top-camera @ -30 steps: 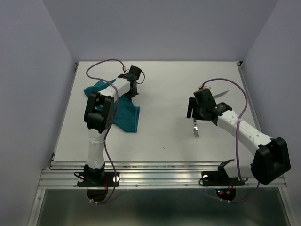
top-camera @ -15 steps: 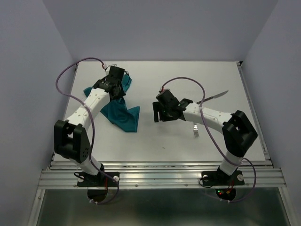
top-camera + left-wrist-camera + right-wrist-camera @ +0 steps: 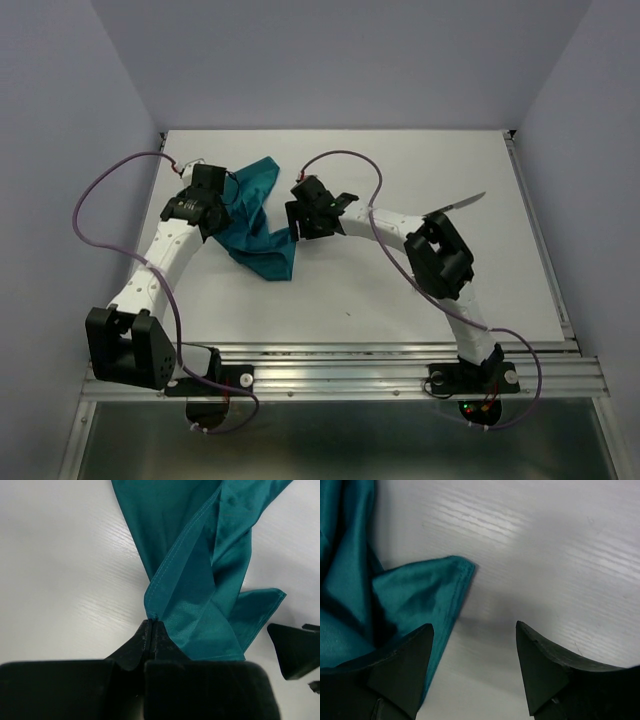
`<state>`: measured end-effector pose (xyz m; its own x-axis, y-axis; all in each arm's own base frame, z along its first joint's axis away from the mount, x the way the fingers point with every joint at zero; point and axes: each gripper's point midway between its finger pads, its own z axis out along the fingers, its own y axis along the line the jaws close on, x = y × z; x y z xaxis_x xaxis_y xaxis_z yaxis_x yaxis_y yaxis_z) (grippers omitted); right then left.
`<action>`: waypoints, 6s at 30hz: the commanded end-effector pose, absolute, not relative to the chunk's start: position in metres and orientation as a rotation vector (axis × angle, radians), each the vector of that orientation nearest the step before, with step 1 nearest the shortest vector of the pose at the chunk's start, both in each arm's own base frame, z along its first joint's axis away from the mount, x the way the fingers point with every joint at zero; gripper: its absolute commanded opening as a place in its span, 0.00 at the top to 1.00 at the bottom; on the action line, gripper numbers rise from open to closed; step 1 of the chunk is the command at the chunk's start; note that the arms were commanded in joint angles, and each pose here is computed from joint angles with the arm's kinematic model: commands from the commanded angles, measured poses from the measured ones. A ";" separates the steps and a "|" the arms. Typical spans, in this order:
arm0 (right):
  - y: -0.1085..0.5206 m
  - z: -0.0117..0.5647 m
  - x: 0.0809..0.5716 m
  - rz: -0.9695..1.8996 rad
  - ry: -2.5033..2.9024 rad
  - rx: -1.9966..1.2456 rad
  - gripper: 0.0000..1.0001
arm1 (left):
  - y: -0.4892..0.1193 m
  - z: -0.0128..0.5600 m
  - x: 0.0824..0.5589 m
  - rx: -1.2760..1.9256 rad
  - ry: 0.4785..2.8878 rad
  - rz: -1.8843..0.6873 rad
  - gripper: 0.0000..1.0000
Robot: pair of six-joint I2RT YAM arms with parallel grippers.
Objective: Fold the napkin into a case and place the utensils inside
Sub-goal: Pick up the crumpled napkin from the center of the board, then flatten out the crumpled napkin at the center of the board, then fold and flatten the napkin at the center of the board.
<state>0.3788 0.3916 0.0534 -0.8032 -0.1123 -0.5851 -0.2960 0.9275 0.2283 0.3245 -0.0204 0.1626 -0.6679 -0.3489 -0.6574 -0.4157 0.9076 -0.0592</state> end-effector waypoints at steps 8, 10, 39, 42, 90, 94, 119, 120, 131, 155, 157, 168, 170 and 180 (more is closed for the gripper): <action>0.436 0.033 0.399 0.410 2.447 -0.363 0.29 | -0.012 0.180 0.313 -0.566 2.313 0.110 1.00; 0.439 0.025 0.397 0.393 2.451 -0.371 0.32 | -0.010 0.181 0.312 -0.569 2.310 0.107 1.00; 0.241 0.239 0.419 0.241 2.055 0.133 0.99 | -0.045 0.252 0.358 -0.484 2.181 -0.179 1.00; 0.210 0.291 0.410 0.235 1.938 0.195 0.99 | -0.059 0.303 0.378 -0.426 2.078 -0.290 1.00; 0.124 0.632 0.193 0.903 1.237 0.119 0.99 | -0.026 0.649 0.159 -0.283 1.098 -0.519 1.00; 0.108 0.625 0.203 0.847 1.238 0.220 0.99 | -0.028 0.636 0.175 -0.308 1.135 -0.528 1.00; 0.177 0.297 0.509 0.025 1.950 0.205 0.99 | 0.004 0.295 0.464 -0.528 1.941 -0.224 1.00; 0.182 0.288 0.516 0.019 1.965 0.192 0.99 | 0.009 0.279 0.473 -0.547 1.969 -0.219 1.00; 0.181 0.236 0.592 0.098 2.012 0.234 0.99 | 0.012 0.238 0.536 -0.547 2.047 -0.276 1.00; 0.195 0.181 0.400 0.371 2.267 0.161 0.99 | 0.015 0.186 0.439 -0.629 2.266 -0.171 1.00; 0.204 0.182 0.382 0.422 2.275 0.156 0.99 | 0.016 0.180 0.428 -0.635 2.270 -0.161 1.00; 0.208 0.132 0.321 0.419 2.344 0.229 0.99 | 0.024 0.147 0.397 -0.685 2.313 -0.084 1.00; 0.201 0.128 0.316 0.413 2.329 0.274 0.99 | 0.024 0.140 0.392 -0.686 2.326 -0.080 1.00; 0.207 0.129 0.307 0.450 2.316 0.296 0.99 | 0.022 0.127 0.384 -0.691 2.342 -0.084 1.00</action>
